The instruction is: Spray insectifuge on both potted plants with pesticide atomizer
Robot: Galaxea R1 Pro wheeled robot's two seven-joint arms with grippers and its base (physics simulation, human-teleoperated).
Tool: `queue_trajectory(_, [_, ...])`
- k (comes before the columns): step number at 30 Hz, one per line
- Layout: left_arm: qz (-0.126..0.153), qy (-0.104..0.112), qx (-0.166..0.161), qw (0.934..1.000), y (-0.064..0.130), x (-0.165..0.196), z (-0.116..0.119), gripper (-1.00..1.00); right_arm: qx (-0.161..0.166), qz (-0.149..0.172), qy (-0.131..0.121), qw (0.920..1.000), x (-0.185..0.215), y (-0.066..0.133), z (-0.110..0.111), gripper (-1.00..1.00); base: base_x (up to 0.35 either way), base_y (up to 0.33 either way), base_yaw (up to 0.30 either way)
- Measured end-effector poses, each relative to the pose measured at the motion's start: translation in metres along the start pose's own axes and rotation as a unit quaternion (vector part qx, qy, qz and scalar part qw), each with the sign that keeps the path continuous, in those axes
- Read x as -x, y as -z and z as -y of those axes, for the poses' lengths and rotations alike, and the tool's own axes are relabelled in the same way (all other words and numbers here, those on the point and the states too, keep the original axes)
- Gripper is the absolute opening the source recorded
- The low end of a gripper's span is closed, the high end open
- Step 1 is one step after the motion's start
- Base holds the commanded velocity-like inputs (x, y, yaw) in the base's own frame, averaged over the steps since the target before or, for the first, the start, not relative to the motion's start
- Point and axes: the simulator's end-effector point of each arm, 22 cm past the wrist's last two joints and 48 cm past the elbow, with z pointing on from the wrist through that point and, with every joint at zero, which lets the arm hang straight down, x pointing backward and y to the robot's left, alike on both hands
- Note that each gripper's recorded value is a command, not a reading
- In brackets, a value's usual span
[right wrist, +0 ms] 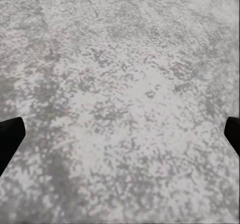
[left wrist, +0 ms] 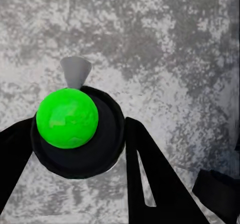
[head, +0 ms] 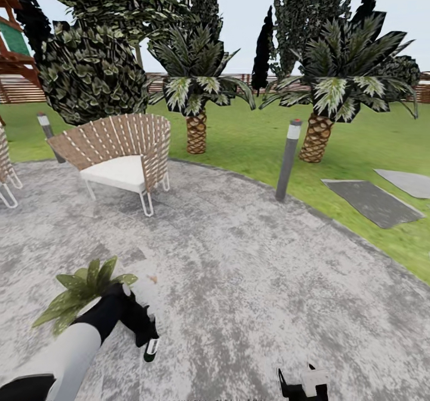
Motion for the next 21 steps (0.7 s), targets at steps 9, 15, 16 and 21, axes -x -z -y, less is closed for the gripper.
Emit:
queue_trajectory(9, [0.027,-0.066,-0.056,0.9959,-0.025,-0.007,0.038,-1.0,0.191,0.006,0.19,0.963,0.046,-0.028,-0.074,1.0,-0.012,-0.001,-0.041])
queue_trajectory(15, [0.061,-0.083,-0.066,0.9925,-0.03,0.006,0.047,-1.0,0.4,0.046,0.27,0.8746,0.126,-0.02,-0.153,-1.0,0.0,0.0,0.0])
queue_trajectory(16, [0.062,-0.083,-0.066,0.9924,-0.03,0.006,0.047,-1.0,0.404,0.047,0.271,0.8728,0.127,-0.019,-0.155,-1.0,0.0,0.0,0.0])
queue_trajectory(21, [0.063,-0.082,-0.069,0.9922,-0.033,0.009,0.051,-1.0,0.445,0.066,0.277,0.8489,0.144,-0.006,-0.181,-1.0,0.0,0.0,0.0])
